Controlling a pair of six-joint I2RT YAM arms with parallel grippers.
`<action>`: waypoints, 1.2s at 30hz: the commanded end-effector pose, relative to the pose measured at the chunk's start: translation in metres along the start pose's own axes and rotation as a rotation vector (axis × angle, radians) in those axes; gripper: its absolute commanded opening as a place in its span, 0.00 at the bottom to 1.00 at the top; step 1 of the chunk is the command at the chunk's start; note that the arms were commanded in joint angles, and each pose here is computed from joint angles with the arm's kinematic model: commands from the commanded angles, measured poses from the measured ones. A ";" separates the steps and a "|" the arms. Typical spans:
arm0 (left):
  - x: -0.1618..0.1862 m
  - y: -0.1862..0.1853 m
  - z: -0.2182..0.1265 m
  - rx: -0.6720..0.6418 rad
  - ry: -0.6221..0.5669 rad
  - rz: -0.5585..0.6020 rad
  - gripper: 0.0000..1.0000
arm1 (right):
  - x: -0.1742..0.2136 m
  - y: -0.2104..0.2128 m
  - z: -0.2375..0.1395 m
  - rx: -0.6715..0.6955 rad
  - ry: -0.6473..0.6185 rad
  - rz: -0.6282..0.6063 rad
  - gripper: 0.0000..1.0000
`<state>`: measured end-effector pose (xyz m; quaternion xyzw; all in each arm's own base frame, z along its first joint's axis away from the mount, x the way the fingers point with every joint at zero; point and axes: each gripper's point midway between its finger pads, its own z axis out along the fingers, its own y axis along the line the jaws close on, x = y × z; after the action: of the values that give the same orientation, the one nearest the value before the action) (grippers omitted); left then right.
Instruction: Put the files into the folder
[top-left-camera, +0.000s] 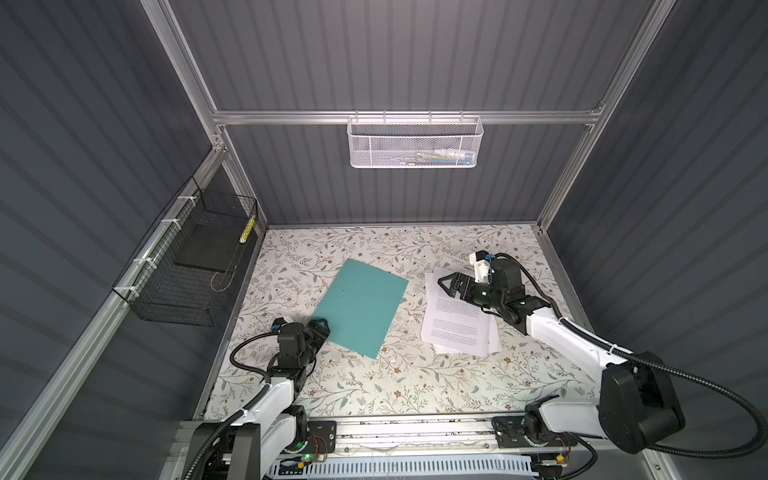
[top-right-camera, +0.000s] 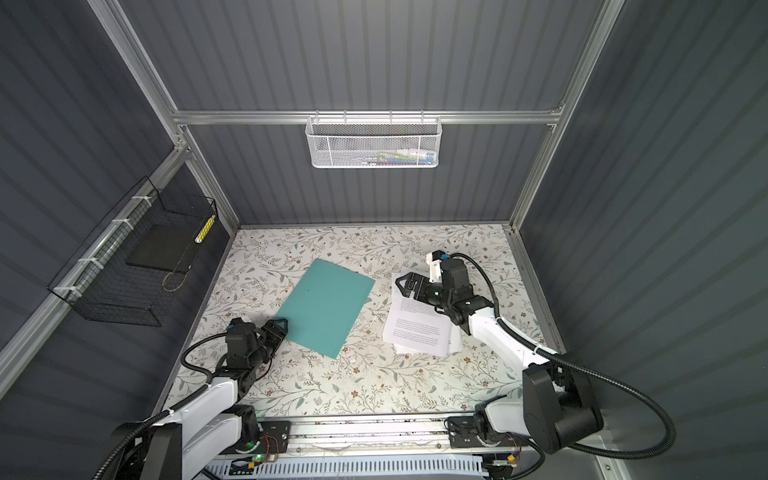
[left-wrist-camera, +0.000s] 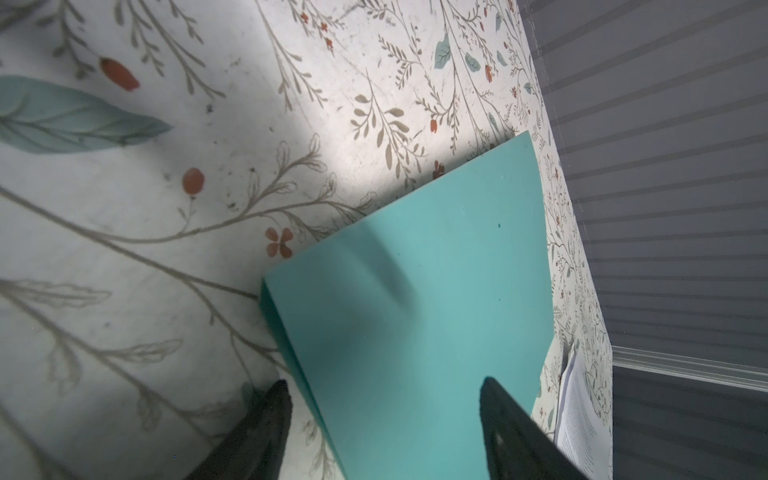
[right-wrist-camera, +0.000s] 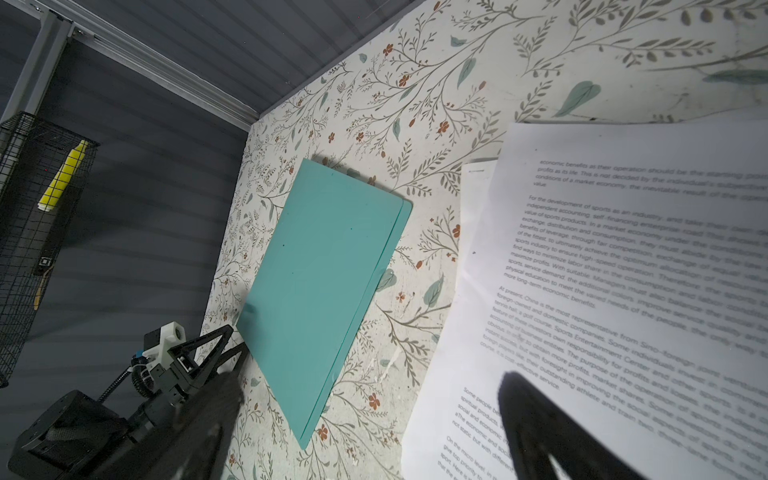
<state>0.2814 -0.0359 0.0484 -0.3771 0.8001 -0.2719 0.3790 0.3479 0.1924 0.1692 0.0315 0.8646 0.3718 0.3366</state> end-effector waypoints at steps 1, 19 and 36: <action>-0.003 -0.002 -0.002 0.013 -0.015 -0.006 0.72 | 0.001 0.002 0.001 -0.012 0.002 0.005 0.98; -0.001 -0.004 0.013 0.094 -0.034 -0.067 0.64 | 0.003 0.000 0.005 -0.019 0.006 0.009 0.98; -0.003 -0.007 0.020 0.078 -0.021 -0.039 0.48 | 0.007 0.000 0.008 -0.036 0.014 0.012 0.98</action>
<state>0.3001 -0.0406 0.0401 -0.3864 0.7720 -0.3121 0.3965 0.3497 0.1964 0.1658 0.0323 0.8596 0.3846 0.3348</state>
